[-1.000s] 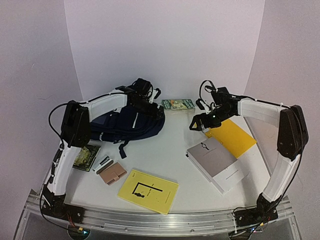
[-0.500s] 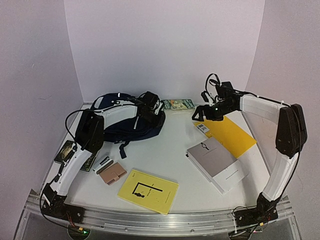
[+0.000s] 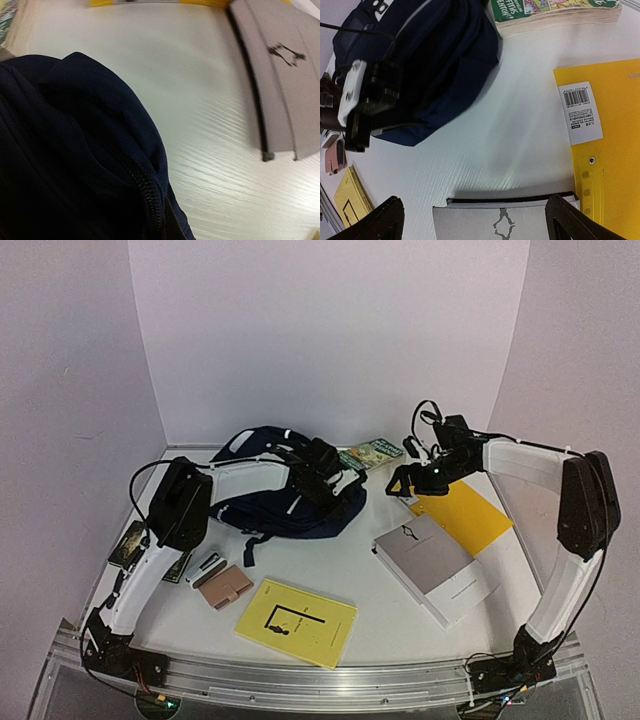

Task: Pack the student bag
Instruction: Move the student bag to the center of the board.

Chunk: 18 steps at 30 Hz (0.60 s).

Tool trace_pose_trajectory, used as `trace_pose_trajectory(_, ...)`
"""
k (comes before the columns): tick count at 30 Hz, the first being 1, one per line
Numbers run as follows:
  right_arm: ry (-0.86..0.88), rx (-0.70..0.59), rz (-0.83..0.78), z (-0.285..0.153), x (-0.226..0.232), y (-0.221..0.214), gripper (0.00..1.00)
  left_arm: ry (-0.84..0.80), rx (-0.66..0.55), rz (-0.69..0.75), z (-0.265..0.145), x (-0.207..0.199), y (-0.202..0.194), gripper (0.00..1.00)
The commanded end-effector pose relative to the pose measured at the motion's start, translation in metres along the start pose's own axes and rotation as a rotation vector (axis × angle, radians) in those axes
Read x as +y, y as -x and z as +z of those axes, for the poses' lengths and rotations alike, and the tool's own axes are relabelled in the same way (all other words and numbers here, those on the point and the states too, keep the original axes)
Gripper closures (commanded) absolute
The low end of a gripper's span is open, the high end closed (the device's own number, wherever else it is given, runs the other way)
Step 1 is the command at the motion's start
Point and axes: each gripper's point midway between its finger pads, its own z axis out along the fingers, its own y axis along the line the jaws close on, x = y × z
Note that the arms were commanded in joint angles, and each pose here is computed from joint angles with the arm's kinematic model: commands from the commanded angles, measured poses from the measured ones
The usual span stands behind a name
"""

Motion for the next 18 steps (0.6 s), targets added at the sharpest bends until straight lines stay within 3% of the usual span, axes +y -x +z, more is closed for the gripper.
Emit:
trace_pose_trajectory(1,0.055,-0.071,-0.077,-0.03,0.021,0.008,0.02,-0.183,-0.111,0.214,-0.038,-0.068,0.027,1.0)
trace_pose_trajectory(4,0.112,-0.067,-0.118,-0.035,0.033,0.001,0.02,-0.138,-0.186,0.257,-0.065,-0.069,0.044,0.98)
trace_pose_trajectory(6,0.156,-0.064,-0.134,-0.039,0.041,-0.004,0.02,-0.098,-0.219,0.27,-0.083,-0.067,0.054,0.9)
trace_pose_trajectory(9,0.194,-0.058,-0.171,-0.042,0.048,-0.008,0.02,-0.006,-0.235,0.194,-0.104,-0.052,0.068,0.6)
trace_pose_trajectory(12,0.217,-0.053,-0.234,-0.043,0.059,-0.012,0.02,0.013,-0.243,0.093,-0.126,-0.044,0.069,0.2)
trace_pose_trajectory(13,0.218,-0.047,-0.267,-0.042,0.065,-0.013,0.02,0.019,-0.243,0.047,-0.129,-0.042,0.061,0.13)
trace_pose_trajectory(15,0.203,-0.031,-0.33,-0.038,0.075,-0.016,0.02,0.046,-0.3,-0.027,-0.15,-0.039,0.059,0.1)
trace_pose_trajectory(18,0.162,0.009,-0.461,-0.026,0.094,-0.024,0.02,0.097,-0.301,-0.191,-0.165,-0.023,0.019,0.04)
